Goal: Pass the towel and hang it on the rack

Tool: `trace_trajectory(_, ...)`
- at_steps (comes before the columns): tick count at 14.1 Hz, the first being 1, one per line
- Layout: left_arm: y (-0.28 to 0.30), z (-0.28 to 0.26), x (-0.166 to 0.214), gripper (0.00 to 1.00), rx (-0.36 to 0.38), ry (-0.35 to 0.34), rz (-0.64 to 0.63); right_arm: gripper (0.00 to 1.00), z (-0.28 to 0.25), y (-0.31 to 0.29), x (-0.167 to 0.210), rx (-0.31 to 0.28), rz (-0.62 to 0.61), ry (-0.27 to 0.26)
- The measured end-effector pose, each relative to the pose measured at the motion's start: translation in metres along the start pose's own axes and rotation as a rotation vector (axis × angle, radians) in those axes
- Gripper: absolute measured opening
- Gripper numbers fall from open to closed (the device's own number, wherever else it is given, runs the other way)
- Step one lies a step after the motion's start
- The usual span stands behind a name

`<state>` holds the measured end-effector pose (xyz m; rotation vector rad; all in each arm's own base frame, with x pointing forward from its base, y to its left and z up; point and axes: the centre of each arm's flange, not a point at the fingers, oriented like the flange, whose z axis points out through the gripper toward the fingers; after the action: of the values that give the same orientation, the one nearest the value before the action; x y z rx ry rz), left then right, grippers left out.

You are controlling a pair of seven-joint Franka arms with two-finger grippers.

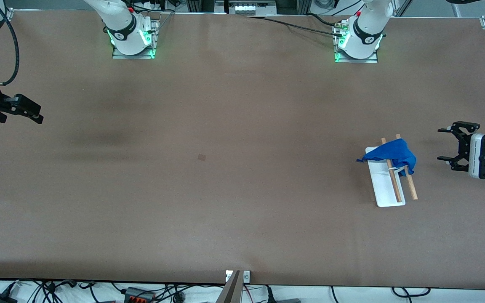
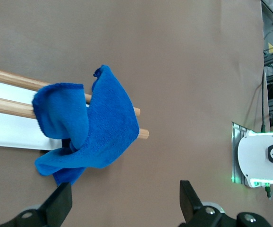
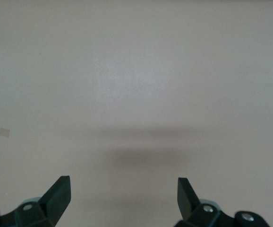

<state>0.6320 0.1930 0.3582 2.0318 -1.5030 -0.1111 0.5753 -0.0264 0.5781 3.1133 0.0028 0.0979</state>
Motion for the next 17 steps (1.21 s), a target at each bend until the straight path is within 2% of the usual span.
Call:
trace_trajectory(9, 0.055, -0.095, 0.040, 1.00, 0.062, -0.019, -0.243, 1.00, -0.004, 0.012, -0.001, -0.001, 0.022, 0.000)
trace_trajectory(10, 0.061, -0.103, 0.045, 1.00, 0.080, -0.031, -0.261, 1.00, -0.003, 0.013, -0.001, -0.001, 0.023, -0.002)
trace_trajectory(13, 0.065, -0.108, 0.073, 1.00, 0.125, -0.131, -0.292, 1.00, -0.001, 0.006, -0.003, 0.001, 0.015, -0.029)
trace_trajectory(15, 0.067, -0.107, 0.090, 1.00, 0.143, -0.151, -0.349, 1.00, -0.001, 0.006, -0.004, 0.002, 0.015, -0.033)
trace_trajectory(17, 0.078, -0.116, 0.101, 1.00, 0.180, -0.143, -0.475, 1.00, -0.002, 0.007, -0.004, 0.002, 0.015, -0.034)
